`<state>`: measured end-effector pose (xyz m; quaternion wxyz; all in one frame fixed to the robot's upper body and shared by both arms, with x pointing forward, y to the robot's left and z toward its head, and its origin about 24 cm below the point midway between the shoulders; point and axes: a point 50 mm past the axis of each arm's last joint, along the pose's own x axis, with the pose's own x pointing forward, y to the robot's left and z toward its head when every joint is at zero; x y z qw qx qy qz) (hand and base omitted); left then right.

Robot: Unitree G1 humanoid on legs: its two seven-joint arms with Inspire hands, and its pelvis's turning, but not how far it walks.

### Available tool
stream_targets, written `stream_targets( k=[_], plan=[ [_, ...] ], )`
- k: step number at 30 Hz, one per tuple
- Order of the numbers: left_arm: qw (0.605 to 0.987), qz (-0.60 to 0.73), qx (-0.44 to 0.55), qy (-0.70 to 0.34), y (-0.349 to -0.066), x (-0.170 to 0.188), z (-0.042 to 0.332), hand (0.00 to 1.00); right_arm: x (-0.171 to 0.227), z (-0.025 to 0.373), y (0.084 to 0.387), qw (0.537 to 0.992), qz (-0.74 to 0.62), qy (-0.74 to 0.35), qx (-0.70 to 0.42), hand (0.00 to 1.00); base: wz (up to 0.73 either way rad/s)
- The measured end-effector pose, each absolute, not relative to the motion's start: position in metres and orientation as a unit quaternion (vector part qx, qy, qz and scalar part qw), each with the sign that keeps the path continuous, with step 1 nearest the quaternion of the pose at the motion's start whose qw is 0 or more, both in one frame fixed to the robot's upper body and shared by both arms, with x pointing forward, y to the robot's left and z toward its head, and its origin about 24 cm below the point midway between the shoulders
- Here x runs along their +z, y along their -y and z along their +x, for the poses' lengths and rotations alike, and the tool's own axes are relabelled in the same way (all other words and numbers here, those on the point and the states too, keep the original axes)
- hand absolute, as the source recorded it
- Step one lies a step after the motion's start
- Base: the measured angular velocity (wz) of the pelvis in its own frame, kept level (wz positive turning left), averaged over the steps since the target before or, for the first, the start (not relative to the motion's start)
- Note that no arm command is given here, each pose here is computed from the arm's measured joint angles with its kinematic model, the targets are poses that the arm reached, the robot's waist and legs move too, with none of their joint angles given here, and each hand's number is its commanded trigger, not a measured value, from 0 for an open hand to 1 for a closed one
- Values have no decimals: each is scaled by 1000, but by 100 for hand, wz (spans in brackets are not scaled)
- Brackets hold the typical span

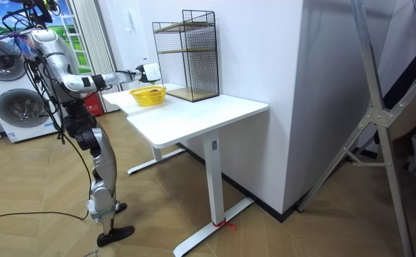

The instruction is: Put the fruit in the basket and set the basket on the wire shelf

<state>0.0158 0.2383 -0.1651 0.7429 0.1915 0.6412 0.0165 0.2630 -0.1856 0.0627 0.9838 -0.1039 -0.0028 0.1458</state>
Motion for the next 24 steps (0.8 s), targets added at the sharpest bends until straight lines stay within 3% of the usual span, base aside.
stream_targets(
  k=[24],
  plan=[
    [748,187,25,-637,-240,-164,15,0,58,262,179,981,-120,-11,152,0,0]
  ],
)
